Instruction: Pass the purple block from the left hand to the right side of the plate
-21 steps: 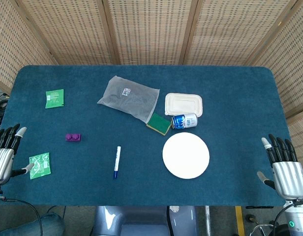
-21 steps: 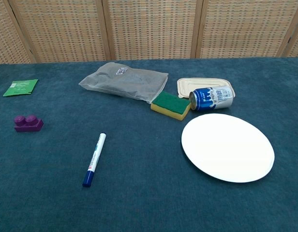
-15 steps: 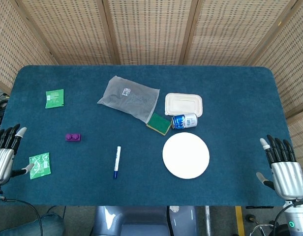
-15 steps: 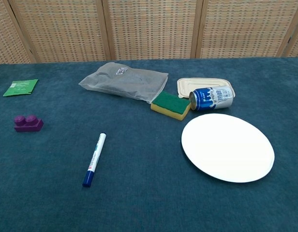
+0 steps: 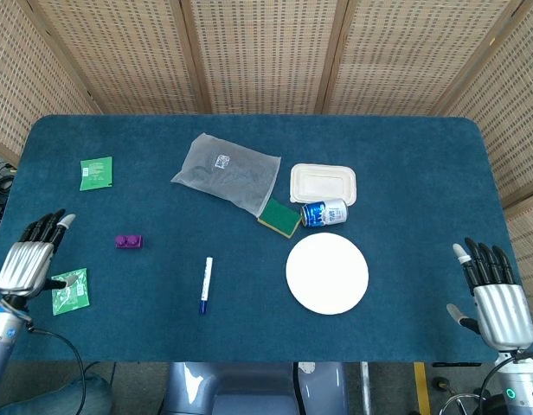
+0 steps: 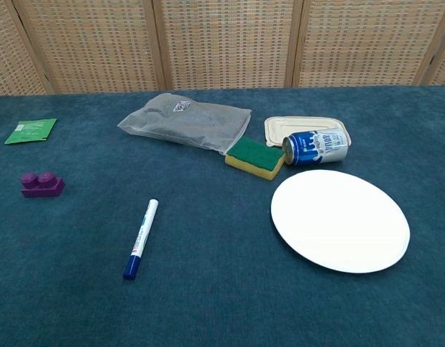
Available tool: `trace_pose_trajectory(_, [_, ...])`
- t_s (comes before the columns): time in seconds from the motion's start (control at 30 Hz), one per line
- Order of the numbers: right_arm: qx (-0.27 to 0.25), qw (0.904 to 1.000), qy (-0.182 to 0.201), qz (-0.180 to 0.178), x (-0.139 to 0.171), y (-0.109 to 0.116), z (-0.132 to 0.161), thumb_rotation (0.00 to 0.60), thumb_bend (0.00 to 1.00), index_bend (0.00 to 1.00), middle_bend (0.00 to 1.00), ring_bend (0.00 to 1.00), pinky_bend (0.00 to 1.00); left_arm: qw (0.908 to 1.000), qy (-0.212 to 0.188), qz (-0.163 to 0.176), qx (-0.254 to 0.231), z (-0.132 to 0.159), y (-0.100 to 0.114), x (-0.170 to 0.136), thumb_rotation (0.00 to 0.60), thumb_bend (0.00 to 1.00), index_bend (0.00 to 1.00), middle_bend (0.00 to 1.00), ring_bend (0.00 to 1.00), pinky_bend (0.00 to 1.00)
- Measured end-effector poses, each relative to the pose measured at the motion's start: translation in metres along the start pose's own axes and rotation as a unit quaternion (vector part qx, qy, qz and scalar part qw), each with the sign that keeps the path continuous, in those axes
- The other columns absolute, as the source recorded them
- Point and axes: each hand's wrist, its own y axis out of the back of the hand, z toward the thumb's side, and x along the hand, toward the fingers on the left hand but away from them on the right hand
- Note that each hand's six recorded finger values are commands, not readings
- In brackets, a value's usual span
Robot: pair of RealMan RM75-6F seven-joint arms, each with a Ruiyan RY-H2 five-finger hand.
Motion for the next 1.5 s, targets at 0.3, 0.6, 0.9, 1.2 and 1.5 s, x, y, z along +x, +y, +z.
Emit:
trace_pose_trajectory(0.3, [-0.007,0.9999,-0.011,0.003,-0.006,-0.002,-0.007,0.600,0.00,0.02,0.00,0.00,0.00,0.9967,-0.044,-0.052,0.044,0.008,-0.034,0.078,0.600,0.24,0.22,0.28,0.22,0.29])
trace_pose_trajectory(0.6, [-0.011,0.9998,-0.015,0.006,-0.008,-0.004,-0.009,0.600,0.00,0.02,0.00,0.00,0.00,0.9929,-0.066,-0.090,0.042,0.028,-0.073,0.103,0.600,0.24,0.26,0.29,0.22,0.29])
trace_pose_trajectory(0.9, [-0.014,0.9997,-0.017,0.009,-0.008,-0.005,-0.010,0.600,0.00,0.03,0.00,0.00,0.00,0.9913,-0.076,-0.100,0.039,0.036,-0.091,0.108,0.600,0.27,0.34,0.38,0.30,0.33])
trace_pose_trajectory(1.2, [-0.020,0.9995,-0.020,0.010,-0.009,-0.005,-0.012,0.600,0.00,0.04,0.00,0.00,0.00,0.9927,-0.080,-0.079,0.042,0.045,-0.091,0.116,0.600,0.34,0.52,0.56,0.45,0.43])
trace_pose_trajectory(1.5, [-0.023,0.9995,-0.021,0.009,-0.009,-0.004,-0.013,0.600,0.00,0.04,0.00,0.00,0.00,0.9943,-0.088,-0.052,0.030,0.049,-0.076,0.117,0.600,0.34,0.51,0.56,0.45,0.43])
